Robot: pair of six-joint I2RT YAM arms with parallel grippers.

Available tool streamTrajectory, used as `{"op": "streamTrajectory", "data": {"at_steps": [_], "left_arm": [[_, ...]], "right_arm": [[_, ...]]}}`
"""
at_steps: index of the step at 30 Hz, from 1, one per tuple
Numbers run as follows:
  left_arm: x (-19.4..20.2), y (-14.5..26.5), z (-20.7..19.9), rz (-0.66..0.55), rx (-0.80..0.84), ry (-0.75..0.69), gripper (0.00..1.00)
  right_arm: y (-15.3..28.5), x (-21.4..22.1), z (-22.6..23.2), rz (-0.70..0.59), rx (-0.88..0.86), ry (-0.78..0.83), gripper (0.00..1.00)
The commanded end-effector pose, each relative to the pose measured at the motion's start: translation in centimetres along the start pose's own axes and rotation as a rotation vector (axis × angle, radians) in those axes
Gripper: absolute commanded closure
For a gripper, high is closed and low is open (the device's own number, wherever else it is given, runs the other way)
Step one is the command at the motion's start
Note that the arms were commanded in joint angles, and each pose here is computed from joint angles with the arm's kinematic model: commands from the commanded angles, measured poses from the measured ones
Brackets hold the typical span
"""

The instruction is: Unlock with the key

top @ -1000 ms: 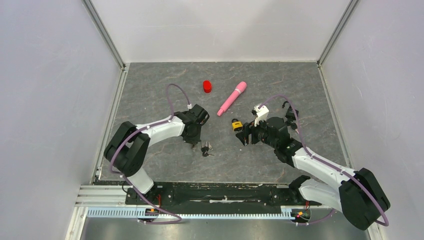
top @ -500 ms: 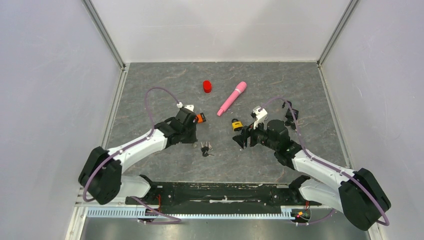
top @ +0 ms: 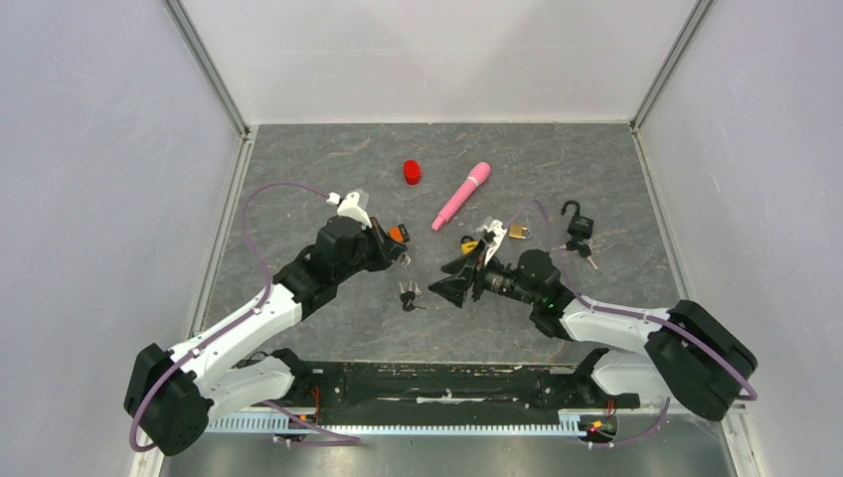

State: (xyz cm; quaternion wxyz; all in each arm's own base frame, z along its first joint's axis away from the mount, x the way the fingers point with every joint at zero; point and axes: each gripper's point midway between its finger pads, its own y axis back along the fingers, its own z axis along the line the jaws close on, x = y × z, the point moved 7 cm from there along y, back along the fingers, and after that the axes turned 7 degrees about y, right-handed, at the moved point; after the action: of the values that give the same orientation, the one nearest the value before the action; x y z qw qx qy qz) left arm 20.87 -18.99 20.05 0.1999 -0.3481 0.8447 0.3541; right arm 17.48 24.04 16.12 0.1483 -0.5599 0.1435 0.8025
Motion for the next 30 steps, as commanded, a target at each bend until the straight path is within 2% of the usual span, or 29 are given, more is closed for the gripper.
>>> {"op": "streamTrajectory", "data": {"at_steps": [1,11,15,24,30], "left_arm": [[-0.7,0.5,-2.5,-0.012,0.138,0.07,0.98],[-0.7,1.1,-3.2,-0.003,0.191,0.077,0.98],[-0.8,1.4,-3.4,-0.005,0.205,0.076,0.98],[-1.0,1.9,-3.8,-0.02,0.249,0.072,0.98],[-1.1,2.2,-3.9,-0.027,0.26,0.074,0.98]], "right_arm": [[-2.2,-3.7,2.2,-0.149,-0.127,0.021,0.3],[-4.5,-4.2,1.4,-0.181,-0.057,-0.026,0.33],[-5.5,-4.2,1.1,-0.19,-0.056,-0.061,0.37],[-6.8,-4.3,0.9,-0.198,-0.072,-0.087,0.57],[-7.0,-4.3,0.9,-0.205,-0.085,-0.091,0.83]]}}
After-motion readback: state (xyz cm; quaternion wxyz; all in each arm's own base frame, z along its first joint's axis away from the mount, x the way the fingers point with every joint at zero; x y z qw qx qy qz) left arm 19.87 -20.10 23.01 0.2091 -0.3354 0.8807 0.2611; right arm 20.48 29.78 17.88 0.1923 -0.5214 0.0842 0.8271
